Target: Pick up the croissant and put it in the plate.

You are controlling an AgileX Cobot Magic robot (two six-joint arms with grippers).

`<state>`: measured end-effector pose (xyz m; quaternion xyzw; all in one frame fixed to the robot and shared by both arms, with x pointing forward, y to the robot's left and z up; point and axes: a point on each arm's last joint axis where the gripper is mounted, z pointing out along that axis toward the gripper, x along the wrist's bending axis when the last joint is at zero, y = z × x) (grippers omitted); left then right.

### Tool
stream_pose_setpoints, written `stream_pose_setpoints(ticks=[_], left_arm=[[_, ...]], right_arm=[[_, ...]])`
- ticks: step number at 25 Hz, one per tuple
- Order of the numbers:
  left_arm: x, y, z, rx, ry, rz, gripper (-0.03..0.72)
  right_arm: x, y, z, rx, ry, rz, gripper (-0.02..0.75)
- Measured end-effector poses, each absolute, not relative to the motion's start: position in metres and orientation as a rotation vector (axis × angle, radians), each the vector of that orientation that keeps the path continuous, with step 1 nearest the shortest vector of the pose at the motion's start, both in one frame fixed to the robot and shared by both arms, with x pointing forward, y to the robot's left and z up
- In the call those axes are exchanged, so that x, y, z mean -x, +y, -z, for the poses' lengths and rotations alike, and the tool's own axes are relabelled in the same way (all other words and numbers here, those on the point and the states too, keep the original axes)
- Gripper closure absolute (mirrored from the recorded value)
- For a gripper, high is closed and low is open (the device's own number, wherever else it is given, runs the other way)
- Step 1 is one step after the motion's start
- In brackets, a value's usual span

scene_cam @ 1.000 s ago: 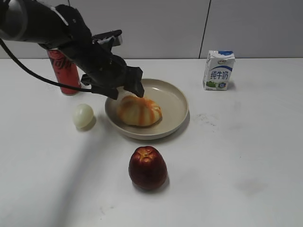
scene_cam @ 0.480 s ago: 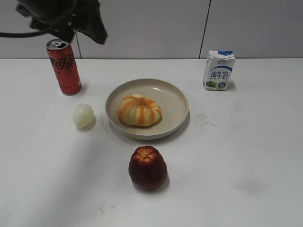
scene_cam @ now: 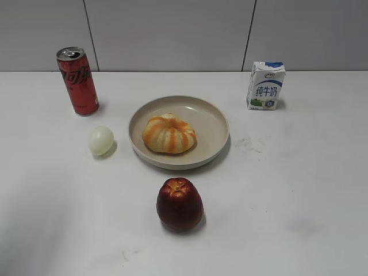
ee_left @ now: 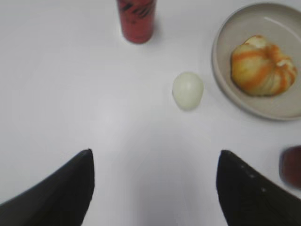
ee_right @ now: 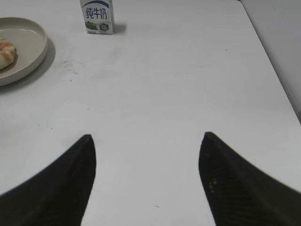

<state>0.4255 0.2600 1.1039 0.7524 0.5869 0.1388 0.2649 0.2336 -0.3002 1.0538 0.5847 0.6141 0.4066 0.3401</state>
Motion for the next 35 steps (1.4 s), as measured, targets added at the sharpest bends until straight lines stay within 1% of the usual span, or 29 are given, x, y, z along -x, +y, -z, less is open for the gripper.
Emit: stream_pose_setpoints(ticks=[5, 10, 13, 16, 22, 25, 35], left_arm=[[-0.361, 0.272, -1.095, -1.951, 1.534, -0.478, 0.097], [-0.301, 0.279, -1.097, -1.866, 1.426, -0.601, 0.097], [-0.273, 0.284, -1.097, -1.839, 1.378, -0.670, 0.097], [-0.256, 0.288, -1.089, -1.822, 1.354, -0.730, 0.097], [-0.252, 0.289, -1.060, -1.853, 1.381, -0.707, 0.097], [-0.257, 0.289, -1.056, -1.830, 1.372, -0.727, 0.097], [-0.261, 0.288, -1.055, -1.828, 1.375, -0.726, 0.097]], right_arm=[[-0.234, -0.300, -1.054, -1.522, 1.598, -1.058, 0.218], [-0.234, -0.300, -1.054, -1.522, 1.598, -1.058, 0.218], [-0.234, -0.300, -1.054, -1.522, 1.598, -1.058, 0.218], [-0.234, -0.300, -1.054, -1.522, 1.598, -1.058, 0.218], [-0.234, -0.300, -1.054, -1.522, 1.598, -1.058, 0.218], [-0.234, -0.300, -1.054, -1.522, 1.598, -1.058, 0.218], [-0.234, -0.300, -1.054, -1.522, 1.598, -1.058, 0.218]])
